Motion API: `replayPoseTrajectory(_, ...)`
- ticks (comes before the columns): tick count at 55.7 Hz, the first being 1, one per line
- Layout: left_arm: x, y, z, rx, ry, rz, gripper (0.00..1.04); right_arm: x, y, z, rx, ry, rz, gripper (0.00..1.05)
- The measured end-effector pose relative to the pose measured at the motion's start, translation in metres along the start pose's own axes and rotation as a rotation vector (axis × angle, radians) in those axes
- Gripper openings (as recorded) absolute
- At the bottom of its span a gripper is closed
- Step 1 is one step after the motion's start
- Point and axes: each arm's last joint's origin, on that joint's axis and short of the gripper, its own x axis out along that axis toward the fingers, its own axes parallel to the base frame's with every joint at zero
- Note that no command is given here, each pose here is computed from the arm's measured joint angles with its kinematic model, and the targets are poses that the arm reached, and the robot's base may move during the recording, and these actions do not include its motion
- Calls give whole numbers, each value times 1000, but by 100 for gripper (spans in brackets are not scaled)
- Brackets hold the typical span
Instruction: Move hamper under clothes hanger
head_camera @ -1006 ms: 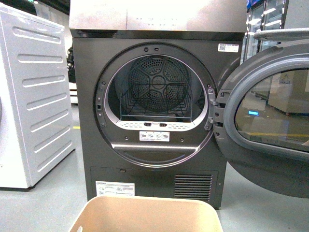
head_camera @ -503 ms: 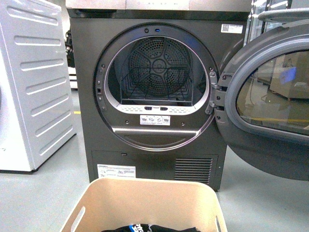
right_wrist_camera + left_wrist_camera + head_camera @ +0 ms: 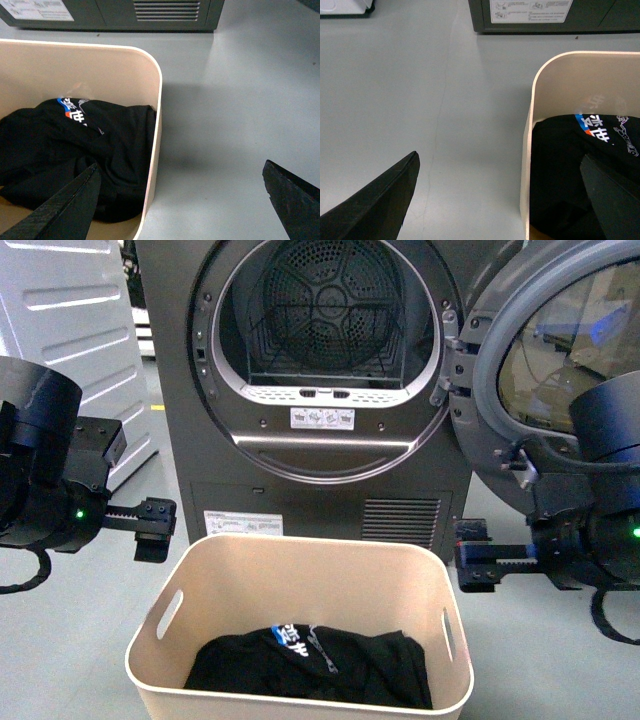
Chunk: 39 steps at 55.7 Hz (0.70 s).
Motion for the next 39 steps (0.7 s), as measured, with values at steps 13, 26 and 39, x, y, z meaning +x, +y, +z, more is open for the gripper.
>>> replayPoseTrajectory(13,30,-16,-22,-6,32,-56,98,59,11,-22,0,94,-30,97)
replayPoseTrajectory(26,45,-31,-38,-3,52,-83,98,81,10,-30,51,114,-34,97)
replayPoseTrajectory(39,55,-37,-55,-27,72,-94,98,95,11,-36,80,127,-38,97)
